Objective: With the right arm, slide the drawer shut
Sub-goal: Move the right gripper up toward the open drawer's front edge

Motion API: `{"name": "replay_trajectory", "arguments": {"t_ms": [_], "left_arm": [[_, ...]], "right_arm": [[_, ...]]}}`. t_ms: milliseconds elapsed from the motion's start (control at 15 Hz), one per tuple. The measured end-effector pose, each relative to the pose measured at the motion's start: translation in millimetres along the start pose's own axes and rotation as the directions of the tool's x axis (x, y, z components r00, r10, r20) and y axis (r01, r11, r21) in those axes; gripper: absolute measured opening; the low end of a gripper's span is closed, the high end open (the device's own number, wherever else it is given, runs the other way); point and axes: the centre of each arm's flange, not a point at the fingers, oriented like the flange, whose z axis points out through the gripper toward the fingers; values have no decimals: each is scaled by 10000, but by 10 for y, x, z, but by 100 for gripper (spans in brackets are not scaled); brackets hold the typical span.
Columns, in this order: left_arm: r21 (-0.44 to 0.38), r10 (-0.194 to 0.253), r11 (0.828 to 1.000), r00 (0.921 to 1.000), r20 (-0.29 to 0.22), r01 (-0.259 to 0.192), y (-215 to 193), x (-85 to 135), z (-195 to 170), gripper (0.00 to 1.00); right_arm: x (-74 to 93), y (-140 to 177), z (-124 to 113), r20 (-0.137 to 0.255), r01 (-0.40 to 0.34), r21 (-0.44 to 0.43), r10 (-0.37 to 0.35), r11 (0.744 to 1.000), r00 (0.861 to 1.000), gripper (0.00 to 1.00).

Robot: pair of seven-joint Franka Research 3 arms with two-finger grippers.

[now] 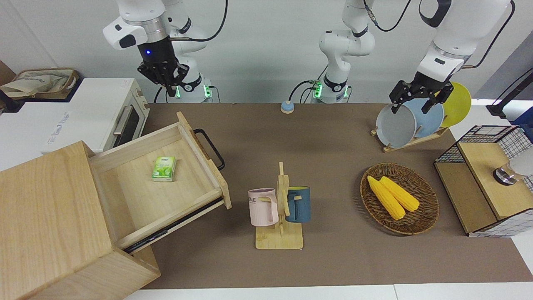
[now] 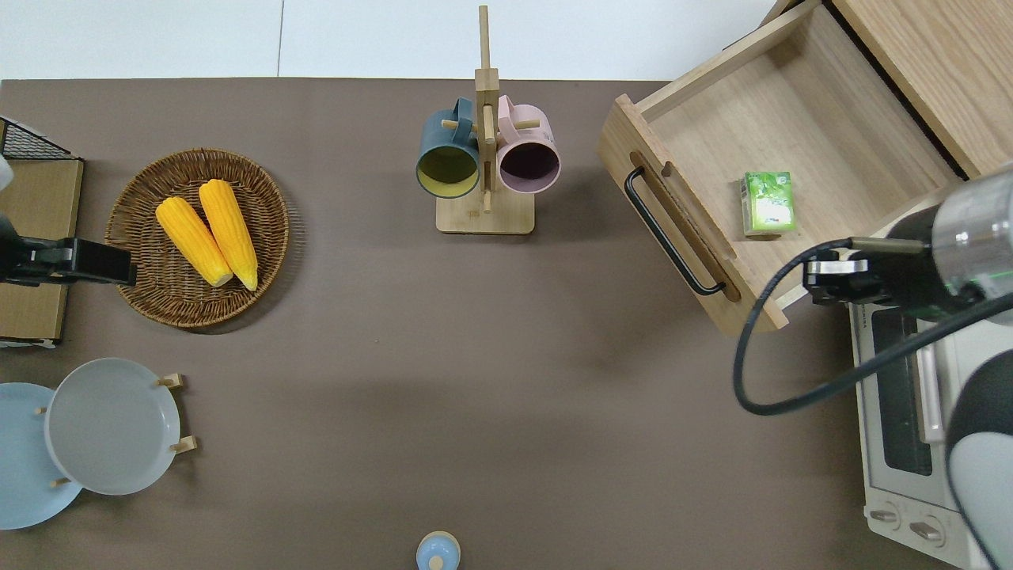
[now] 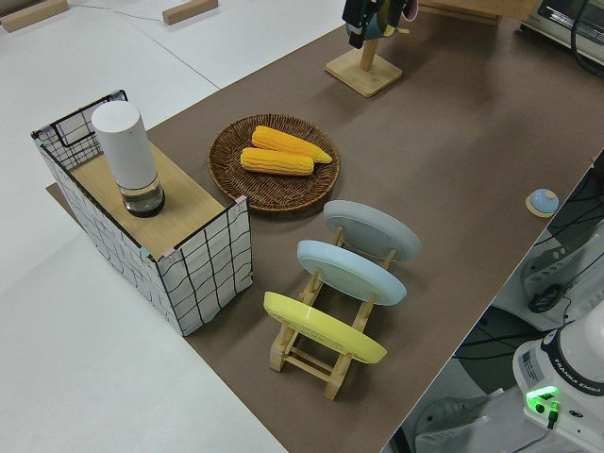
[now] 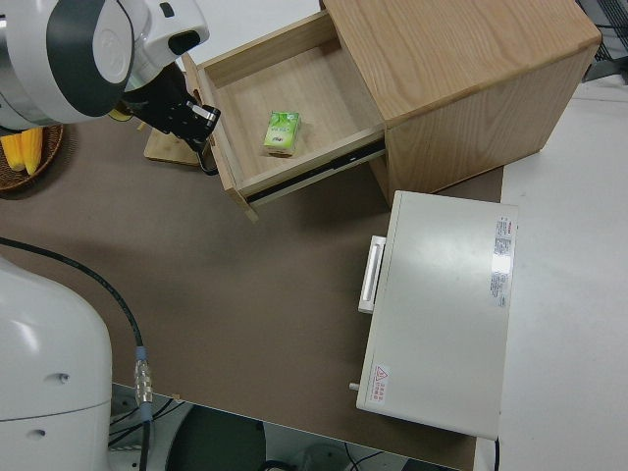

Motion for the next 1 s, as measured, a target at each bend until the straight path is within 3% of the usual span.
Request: {"name": "replay_trajectory", "arguments": {"t_ms": [333, 533, 733, 933, 1000], "left_arm": [[0, 0, 10000, 10000, 0, 0, 0, 0, 0, 99], [0, 0, 10000, 10000, 0, 0, 0, 0, 0, 100], [0, 0, 10000, 10000, 0, 0, 0, 0, 0, 100], [0, 0, 10000, 10000, 0, 0, 0, 0, 0, 100], [0, 0, 10000, 10000, 0, 0, 0, 0, 0, 100]], "right_arm": [[-76, -810, 243, -279, -1490, 145, 1494, 9887, 9884, 1], [-86, -1224, 451, -418, -2582, 297, 2593, 9656, 9649, 1], [-44, -1537, 692, -505, -3875, 477, 3896, 9206, 9196, 1], [17, -1779, 1000, -443, -5199, 441, 5215, 8531, 8521, 1], [30, -1824, 1075, -420, -5466, 391, 5479, 8365, 8355, 1]]}}
